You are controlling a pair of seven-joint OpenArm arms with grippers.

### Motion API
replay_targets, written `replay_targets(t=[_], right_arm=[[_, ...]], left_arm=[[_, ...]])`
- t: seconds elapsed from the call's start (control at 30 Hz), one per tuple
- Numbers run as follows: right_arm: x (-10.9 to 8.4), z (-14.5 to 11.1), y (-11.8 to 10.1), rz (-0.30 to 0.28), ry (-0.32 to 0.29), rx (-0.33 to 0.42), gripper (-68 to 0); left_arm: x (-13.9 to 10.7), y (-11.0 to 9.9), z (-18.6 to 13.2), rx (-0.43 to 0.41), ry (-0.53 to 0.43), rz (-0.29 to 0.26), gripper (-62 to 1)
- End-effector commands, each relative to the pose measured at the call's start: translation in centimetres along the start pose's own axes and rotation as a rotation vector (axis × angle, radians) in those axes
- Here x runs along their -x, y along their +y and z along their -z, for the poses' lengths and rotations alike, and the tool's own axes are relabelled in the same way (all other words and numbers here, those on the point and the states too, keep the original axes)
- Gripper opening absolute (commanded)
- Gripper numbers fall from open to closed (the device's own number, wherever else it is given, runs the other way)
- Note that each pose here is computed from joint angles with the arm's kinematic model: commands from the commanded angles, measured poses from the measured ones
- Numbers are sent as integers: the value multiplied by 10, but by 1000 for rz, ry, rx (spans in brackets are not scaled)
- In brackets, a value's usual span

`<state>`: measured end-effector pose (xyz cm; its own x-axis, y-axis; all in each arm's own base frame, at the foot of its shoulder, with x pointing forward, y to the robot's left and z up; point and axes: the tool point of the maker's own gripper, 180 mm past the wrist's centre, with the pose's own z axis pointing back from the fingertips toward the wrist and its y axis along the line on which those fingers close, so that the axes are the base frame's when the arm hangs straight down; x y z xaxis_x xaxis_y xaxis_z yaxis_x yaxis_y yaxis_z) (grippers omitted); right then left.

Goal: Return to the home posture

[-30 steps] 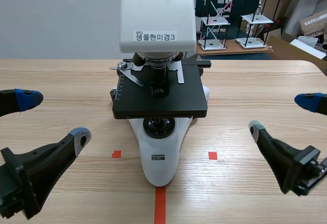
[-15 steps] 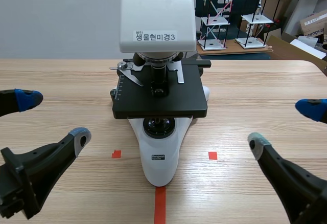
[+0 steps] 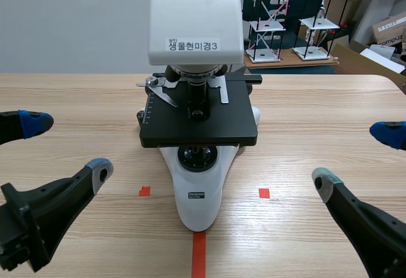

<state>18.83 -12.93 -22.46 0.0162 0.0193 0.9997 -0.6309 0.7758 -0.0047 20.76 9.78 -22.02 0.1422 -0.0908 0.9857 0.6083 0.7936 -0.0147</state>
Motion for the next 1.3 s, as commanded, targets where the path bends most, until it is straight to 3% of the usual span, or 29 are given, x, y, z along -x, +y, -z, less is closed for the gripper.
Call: replay_targets(t=[0.0,1.27], right_arm=[[-5,0,-3,-3,-24,4,4],[0,0,-2,-17,3,-4,4]], left_arm=[[-7,-2,0,0,-26,-9,14],[-7,-2,0,0,-26,-9,14]])
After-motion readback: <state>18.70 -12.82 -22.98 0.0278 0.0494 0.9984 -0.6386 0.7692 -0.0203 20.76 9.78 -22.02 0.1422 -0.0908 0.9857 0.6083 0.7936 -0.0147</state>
